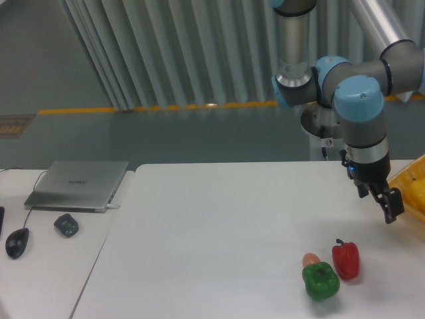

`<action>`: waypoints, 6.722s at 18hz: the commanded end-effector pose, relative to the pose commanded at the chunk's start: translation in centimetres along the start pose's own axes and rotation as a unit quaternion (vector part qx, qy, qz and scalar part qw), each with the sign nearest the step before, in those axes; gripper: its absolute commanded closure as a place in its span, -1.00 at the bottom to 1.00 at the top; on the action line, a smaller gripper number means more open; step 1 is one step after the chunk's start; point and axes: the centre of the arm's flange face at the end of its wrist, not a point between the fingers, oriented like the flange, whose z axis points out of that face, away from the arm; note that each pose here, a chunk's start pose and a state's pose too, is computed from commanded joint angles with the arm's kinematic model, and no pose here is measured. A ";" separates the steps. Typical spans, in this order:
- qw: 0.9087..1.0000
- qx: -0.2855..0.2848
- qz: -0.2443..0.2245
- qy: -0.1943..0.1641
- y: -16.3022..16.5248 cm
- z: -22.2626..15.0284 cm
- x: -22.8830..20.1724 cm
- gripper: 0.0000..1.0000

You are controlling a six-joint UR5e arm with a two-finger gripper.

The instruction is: Place the triangular bread on the table

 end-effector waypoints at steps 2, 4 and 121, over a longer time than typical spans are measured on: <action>1.000 0.006 -0.003 0.004 0.1 0.3 0.0 -1.00; 1.000 0.007 -0.011 0.005 0.7 0.3 0.3 -1.00; 0.982 0.018 0.010 0.189 -4.0 6.0 6.5 0.69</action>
